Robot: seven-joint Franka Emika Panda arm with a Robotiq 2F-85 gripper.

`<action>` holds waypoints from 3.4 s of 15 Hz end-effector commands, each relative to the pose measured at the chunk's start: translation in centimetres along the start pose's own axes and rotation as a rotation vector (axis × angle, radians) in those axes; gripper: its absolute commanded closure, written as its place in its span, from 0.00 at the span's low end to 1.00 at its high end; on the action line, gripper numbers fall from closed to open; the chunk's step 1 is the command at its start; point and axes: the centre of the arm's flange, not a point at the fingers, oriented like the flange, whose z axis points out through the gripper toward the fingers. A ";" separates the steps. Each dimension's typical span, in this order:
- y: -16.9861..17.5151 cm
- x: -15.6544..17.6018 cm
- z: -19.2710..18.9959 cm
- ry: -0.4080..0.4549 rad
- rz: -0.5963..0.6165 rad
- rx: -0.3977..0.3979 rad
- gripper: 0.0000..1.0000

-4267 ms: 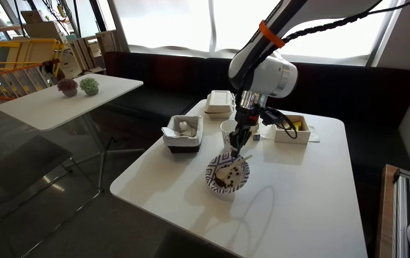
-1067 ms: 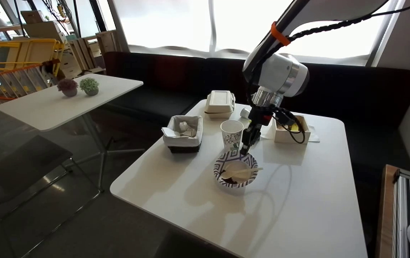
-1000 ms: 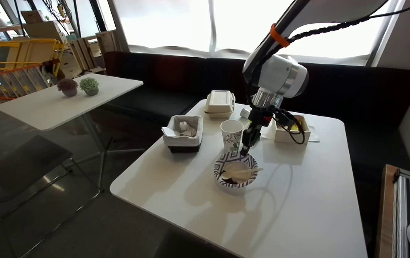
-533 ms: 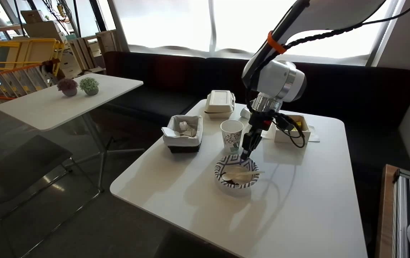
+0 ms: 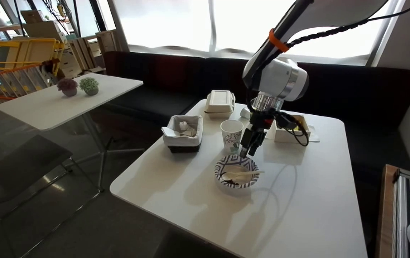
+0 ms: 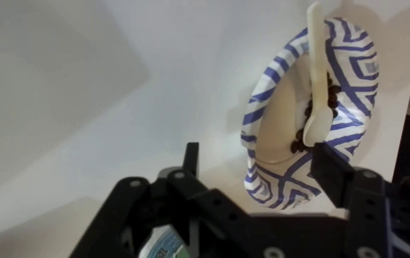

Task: Pick up the spoon and scoop some of the contents from the bowl and pour them in the cup

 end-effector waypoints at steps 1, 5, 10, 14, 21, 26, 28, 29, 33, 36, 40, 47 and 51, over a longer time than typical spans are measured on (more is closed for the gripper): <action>-3.7 -2.2 -2.2 0.011 0.032 -0.118 0.00; -8.2 -3.0 -2.9 -0.015 -0.054 -0.314 0.00; -15.7 -3.0 2.4 -0.185 -0.243 -0.466 0.00; -15.3 -3.6 3.3 -0.155 -0.248 -0.441 0.00; -15.7 -3.0 3.3 -0.208 -0.388 -0.460 0.00; -15.8 -3.0 3.6 -0.285 -0.603 -0.443 0.00; -15.1 -3.0 3.6 -0.279 -0.676 -0.442 0.00; -14.8 -2.9 3.5 -0.270 -0.701 -0.435 0.00; -13.2 -2.7 3.7 -0.217 -0.798 -0.376 0.00; -12.3 -2.3 4.7 -0.155 -0.847 -0.344 0.00; -11.5 -2.5 6.1 -0.121 -0.859 -0.295 0.00; -10.5 -2.6 6.0 -0.063 -0.871 -0.294 0.27; -10.0 -2.7 5.5 -0.059 -0.868 -0.288 0.60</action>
